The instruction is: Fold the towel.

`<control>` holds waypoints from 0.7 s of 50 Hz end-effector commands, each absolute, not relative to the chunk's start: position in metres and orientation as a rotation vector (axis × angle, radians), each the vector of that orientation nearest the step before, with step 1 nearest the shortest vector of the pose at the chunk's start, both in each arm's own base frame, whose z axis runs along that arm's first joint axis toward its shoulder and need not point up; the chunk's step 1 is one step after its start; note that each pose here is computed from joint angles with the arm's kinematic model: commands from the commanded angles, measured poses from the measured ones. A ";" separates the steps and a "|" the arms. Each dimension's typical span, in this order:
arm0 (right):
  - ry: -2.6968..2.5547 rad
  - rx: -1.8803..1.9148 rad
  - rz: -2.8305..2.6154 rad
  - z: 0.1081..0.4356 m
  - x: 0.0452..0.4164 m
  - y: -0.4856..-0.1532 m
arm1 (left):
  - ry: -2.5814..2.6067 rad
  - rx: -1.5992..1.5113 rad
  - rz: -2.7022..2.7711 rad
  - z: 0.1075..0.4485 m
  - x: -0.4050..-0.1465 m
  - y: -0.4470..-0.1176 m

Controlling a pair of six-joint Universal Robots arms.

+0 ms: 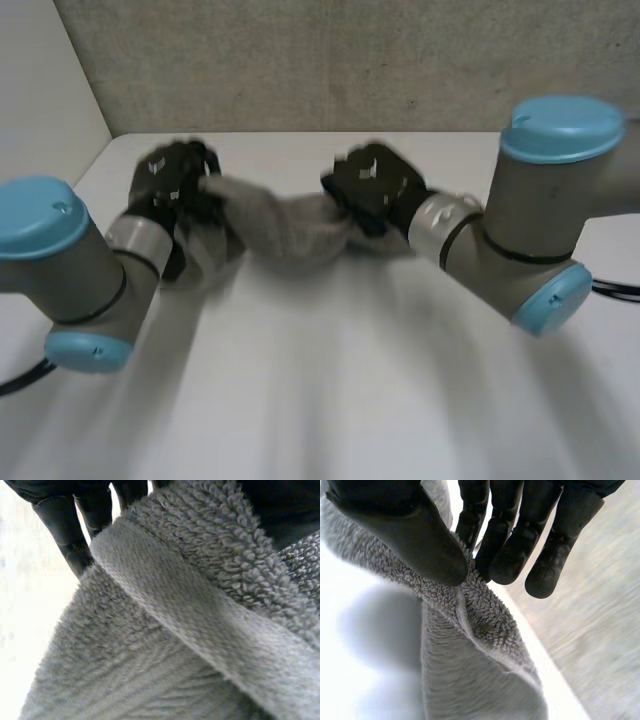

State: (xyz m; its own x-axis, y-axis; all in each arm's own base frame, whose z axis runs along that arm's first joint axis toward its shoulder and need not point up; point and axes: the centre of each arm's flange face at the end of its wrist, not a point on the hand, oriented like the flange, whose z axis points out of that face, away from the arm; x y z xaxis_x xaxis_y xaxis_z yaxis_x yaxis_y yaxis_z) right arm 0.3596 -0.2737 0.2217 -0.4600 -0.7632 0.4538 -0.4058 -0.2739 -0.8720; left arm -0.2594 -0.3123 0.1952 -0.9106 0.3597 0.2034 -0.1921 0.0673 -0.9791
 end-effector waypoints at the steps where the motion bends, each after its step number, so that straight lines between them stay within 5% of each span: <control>1: 1.859 -1.536 -1.618 0.185 0.355 -0.255 | -2.341 -0.438 1.751 0.160 -0.239 -0.289; 7: 1.887 -1.507 -1.548 0.177 0.356 -0.244 | -2.414 -0.544 1.702 0.157 -0.235 -0.281; 18: 1.915 -1.476 -1.441 0.164 0.362 -0.221 | -2.266 -0.777 1.833 0.203 -0.238 -0.264; 35: 1.994 -1.505 -1.345 0.140 0.352 -0.192 | -1.982 -0.903 1.881 0.252 -0.267 -0.254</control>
State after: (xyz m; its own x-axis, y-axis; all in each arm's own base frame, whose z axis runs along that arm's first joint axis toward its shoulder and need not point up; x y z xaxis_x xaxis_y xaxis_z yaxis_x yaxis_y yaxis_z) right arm 0.3569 -0.1974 0.1454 -0.3963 -0.8762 0.2742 -0.5739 0.0032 -0.8189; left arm -0.2538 -0.2481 0.2484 -0.7861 0.5684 -0.2429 0.2819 -0.0202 -0.9592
